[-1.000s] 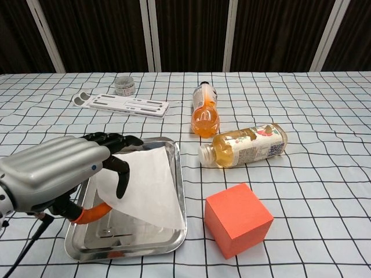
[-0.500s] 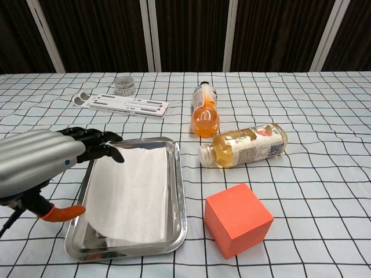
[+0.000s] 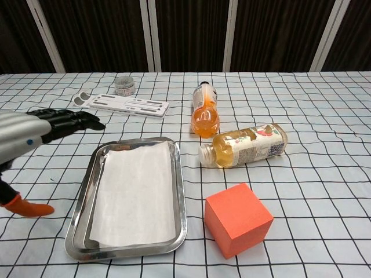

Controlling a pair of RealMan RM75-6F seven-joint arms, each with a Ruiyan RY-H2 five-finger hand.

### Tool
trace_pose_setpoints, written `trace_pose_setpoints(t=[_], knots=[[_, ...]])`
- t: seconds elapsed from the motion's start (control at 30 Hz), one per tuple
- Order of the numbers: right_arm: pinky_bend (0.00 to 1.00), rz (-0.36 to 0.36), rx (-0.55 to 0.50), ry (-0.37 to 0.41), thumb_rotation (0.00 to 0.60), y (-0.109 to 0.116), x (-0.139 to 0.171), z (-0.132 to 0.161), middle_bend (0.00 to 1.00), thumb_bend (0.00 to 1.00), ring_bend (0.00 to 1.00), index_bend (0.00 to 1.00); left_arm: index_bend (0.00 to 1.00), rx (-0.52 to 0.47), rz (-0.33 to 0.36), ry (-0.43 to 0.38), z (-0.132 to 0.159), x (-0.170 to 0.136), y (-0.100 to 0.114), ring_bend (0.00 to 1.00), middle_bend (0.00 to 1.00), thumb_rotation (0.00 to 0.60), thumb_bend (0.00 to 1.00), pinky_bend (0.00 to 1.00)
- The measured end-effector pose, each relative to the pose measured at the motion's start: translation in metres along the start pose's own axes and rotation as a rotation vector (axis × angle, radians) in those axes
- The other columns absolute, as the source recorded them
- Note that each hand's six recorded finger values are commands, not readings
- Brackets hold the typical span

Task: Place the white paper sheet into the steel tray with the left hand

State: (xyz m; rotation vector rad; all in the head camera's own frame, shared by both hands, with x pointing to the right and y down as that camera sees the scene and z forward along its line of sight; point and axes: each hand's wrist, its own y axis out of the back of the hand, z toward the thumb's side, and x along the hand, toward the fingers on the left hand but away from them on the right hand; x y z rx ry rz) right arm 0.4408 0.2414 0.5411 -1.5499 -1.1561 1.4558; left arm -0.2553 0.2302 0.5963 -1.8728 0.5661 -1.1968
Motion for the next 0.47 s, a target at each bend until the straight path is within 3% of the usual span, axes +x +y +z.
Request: trace_pose_setpoints(t=[0.23,0.37,0.47], knots=[[0.00,-0.001,0.012,0.007,0.600,-0.001,-0.001,0.001,0.00,0.33,0.00,0.00,0.00,0.014,0.137,0.141,-0.053,-0.030,0.022,0.00,0.00,0.600,0.14,0.00],[0.00,-0.001,0.014,0.008,0.600,-0.001,-0.001,0.002,0.00,0.33,0.00,0.00,0.00,0.024,0.226,0.247,-0.095,-0.065,0.031,0.00,0.00,0.600,0.10,0.00],[0.00,-0.001,0.016,0.008,0.600,-0.001,0.000,0.002,0.00,0.32,0.00,0.00,0.00,0.039,0.254,0.318,-0.122,-0.095,0.034,0.00,0.00,0.600,0.03,0.00]])
